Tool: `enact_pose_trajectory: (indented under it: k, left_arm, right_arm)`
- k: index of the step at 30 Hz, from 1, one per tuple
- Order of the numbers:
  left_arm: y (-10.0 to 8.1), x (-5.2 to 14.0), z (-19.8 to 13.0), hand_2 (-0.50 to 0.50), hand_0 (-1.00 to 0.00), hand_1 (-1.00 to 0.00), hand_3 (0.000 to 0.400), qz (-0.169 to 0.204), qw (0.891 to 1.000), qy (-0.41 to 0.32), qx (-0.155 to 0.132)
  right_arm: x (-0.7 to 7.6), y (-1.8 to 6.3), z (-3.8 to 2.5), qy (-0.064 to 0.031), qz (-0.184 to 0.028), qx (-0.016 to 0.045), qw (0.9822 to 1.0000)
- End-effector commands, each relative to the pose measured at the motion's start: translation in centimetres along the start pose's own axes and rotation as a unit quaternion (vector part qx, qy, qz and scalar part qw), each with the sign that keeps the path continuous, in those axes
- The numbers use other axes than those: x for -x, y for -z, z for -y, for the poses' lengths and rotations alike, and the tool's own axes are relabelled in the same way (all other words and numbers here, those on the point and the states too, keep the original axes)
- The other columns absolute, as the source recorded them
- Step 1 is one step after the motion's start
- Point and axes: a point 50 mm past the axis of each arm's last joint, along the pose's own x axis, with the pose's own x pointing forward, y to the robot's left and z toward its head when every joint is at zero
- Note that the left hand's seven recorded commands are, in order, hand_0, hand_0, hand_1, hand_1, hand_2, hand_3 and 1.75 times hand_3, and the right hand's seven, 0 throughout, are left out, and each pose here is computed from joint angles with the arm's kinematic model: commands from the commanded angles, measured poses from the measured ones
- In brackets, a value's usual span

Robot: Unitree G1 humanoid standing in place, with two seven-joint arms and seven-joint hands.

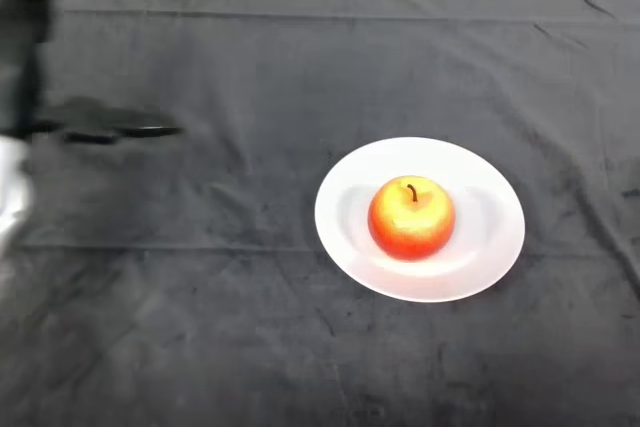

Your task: Move the apple to the plate

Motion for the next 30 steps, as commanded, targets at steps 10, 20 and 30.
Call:
enact_pose_trajectory:
  k: [10, 20, 30]
  left_arm:
    - [-2.9, 2.9, -12.4, 0.00, 0.00, 0.00, 0.000, 0.040, 0.987, -0.154, -0.029]
    - [-3.8, 7.6, -20.0, 0.00, 0.00, 0.00, 0.000, 0.036, 0.955, -0.291, -0.044]
    - [-3.6, 8.8, -21.8, 0.00, 0.00, 0.00, 0.000, 0.038, 0.925, -0.377, -0.038]
  right_arm:
    - [-0.49, -1.72, -1.92, -0.0302, 0.028, 0.0012, 0.9992]
    - [-0.49, -1.74, -1.93, -0.0303, 0.028, 0.0004, 0.9992]
    - [-0.49, -1.75, -1.93, -0.0306, 0.028, -0.0007, 0.9991]
